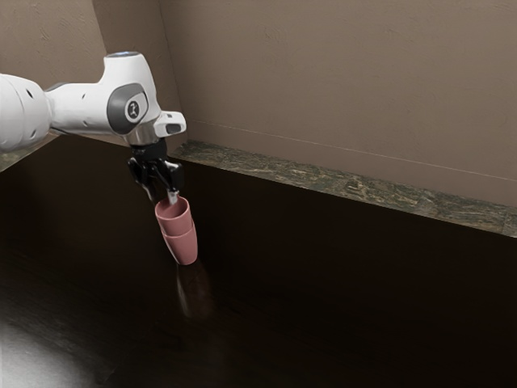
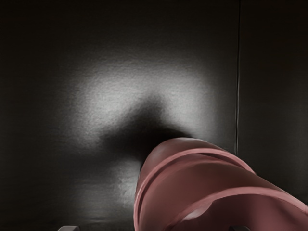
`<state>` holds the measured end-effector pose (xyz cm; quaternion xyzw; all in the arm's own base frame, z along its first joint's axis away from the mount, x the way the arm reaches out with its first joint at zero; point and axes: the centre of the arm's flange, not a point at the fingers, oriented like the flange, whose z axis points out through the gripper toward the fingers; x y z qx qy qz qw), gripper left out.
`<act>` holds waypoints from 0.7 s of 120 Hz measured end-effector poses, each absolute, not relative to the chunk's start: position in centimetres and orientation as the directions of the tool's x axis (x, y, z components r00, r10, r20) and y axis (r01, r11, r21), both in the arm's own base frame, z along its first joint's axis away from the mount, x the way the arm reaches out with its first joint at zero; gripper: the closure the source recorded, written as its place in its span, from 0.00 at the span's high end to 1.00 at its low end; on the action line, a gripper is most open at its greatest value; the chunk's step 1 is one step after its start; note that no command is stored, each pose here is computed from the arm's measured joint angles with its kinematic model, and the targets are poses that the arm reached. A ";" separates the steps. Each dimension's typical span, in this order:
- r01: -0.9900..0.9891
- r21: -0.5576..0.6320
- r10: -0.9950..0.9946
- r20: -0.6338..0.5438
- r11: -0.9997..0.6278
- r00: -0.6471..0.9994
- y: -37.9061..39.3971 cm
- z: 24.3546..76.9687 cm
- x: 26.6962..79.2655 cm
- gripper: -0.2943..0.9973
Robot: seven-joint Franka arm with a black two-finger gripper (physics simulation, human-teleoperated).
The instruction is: Place the right cup onto the left cup
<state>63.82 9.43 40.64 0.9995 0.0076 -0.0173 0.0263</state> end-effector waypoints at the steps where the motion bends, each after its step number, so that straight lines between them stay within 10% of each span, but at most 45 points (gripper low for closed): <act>1: 0.016 0.053 0.014 -0.034 -0.998 0.999 9.4 40.7 63.8 0.58; 84: -0.163 0.053 -0.157 0.096 -0.985 0.983 0.7 56.3 58.7 0.76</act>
